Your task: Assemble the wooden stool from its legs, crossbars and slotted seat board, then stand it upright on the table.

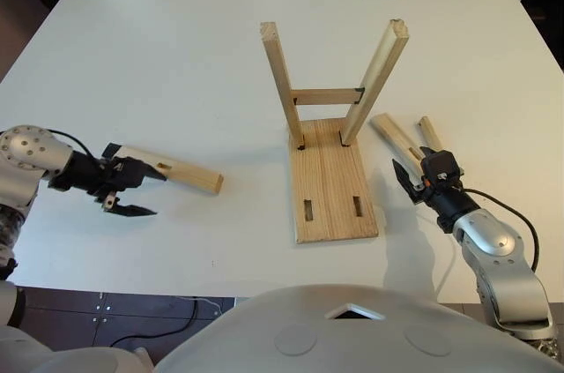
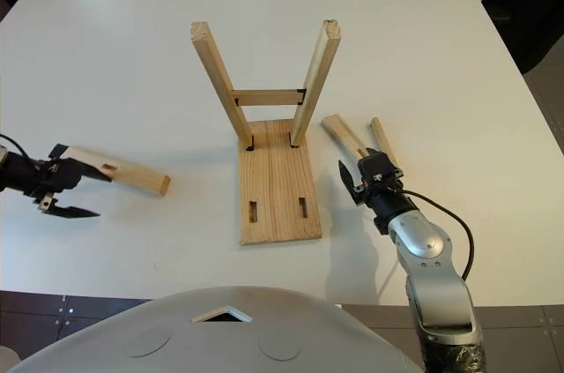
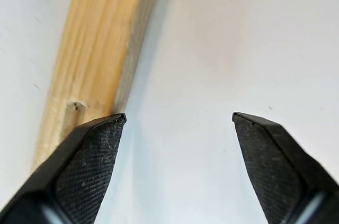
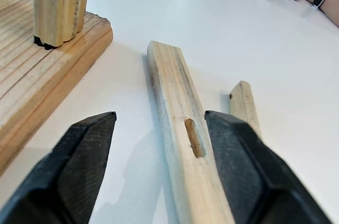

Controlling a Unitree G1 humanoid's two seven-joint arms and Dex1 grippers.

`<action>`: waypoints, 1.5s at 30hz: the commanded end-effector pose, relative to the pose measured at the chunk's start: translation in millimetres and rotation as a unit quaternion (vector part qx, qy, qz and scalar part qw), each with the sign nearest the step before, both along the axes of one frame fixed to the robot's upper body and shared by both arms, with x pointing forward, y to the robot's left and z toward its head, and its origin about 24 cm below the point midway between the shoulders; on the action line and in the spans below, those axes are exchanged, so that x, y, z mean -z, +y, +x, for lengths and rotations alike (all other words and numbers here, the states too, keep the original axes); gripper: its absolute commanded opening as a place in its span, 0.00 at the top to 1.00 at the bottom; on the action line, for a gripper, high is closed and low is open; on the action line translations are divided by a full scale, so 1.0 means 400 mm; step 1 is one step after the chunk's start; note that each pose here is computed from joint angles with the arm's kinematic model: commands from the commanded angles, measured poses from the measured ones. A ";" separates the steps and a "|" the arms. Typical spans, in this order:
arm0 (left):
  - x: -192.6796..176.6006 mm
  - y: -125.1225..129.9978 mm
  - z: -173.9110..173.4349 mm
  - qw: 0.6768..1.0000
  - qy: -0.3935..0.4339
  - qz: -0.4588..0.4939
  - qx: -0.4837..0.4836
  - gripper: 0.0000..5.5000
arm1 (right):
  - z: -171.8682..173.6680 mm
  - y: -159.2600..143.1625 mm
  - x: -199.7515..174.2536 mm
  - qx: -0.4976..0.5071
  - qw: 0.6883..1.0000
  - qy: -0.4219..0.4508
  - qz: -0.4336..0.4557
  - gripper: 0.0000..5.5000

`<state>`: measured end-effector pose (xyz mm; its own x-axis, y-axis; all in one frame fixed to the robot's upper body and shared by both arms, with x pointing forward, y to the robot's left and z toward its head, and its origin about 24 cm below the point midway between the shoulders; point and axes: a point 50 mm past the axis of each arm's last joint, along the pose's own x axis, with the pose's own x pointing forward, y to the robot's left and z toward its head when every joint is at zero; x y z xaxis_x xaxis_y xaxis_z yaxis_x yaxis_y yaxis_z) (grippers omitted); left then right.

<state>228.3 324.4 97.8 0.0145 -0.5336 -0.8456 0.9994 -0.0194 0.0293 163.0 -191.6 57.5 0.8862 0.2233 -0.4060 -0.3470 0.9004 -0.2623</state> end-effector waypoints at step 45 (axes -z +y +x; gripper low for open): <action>0.015 -0.264 -0.013 0.974 -0.091 -0.198 -0.055 0.32 | -0.034 -0.166 -0.032 0.049 0.996 0.052 0.044 0.44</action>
<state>222.7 225.2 92.6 0.2177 -0.8012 -0.5574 0.9736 0.1381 0.1819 142.8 -259.0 78.1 0.8690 0.1499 -0.4716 -0.2799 0.9348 -0.2188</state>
